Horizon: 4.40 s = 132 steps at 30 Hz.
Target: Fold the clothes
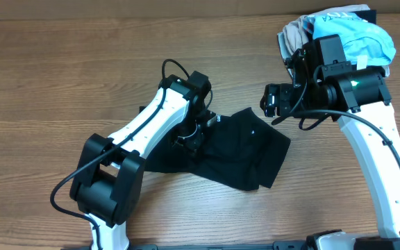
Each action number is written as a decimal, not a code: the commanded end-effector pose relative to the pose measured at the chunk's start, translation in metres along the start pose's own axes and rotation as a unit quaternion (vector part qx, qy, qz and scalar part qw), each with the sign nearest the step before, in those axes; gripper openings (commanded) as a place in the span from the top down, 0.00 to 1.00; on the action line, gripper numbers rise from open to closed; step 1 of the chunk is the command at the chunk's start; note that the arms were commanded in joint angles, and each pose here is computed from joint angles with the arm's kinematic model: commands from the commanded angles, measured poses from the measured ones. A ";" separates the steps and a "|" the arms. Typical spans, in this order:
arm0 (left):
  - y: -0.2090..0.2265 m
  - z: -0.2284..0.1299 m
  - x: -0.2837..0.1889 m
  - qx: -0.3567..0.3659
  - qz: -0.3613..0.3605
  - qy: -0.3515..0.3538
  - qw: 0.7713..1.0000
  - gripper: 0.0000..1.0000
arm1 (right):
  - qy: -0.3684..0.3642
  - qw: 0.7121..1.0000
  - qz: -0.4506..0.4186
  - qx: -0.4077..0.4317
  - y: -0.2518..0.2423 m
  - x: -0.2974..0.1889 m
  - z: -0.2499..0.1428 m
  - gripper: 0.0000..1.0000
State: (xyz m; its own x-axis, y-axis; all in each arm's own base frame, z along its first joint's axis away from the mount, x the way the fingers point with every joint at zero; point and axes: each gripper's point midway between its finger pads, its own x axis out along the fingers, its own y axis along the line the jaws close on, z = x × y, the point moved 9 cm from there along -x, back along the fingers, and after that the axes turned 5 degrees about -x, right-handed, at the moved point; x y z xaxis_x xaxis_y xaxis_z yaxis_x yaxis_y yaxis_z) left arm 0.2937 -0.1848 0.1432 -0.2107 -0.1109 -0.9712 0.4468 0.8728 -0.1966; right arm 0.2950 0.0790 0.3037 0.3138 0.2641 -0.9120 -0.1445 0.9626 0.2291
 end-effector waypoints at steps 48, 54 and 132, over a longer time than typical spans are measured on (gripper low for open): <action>0.033 0.034 -0.097 -0.044 0.039 -0.142 0.988 0.35 | 0.191 0.952 0.102 0.217 -0.062 0.179 -0.091 0.18; 0.033 0.034 -0.098 -0.044 0.039 -0.143 0.988 0.35 | 0.181 0.956 0.103 0.206 -0.058 0.181 -0.088 0.69; 0.169 0.015 -0.125 -0.208 0.095 -0.208 0.951 0.30 | 0.043 0.984 0.136 -0.105 0.184 0.126 0.001 0.27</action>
State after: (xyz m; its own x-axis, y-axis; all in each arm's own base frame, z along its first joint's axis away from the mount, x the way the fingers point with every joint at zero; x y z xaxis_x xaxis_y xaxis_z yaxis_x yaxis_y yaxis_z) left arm 0.4059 -0.0331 0.2215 0.2121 -0.0409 -0.9764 0.0529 0.9981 -0.0303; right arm 0.2917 0.3063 0.2076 0.0384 0.5502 -0.8341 -0.4340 0.7611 0.4821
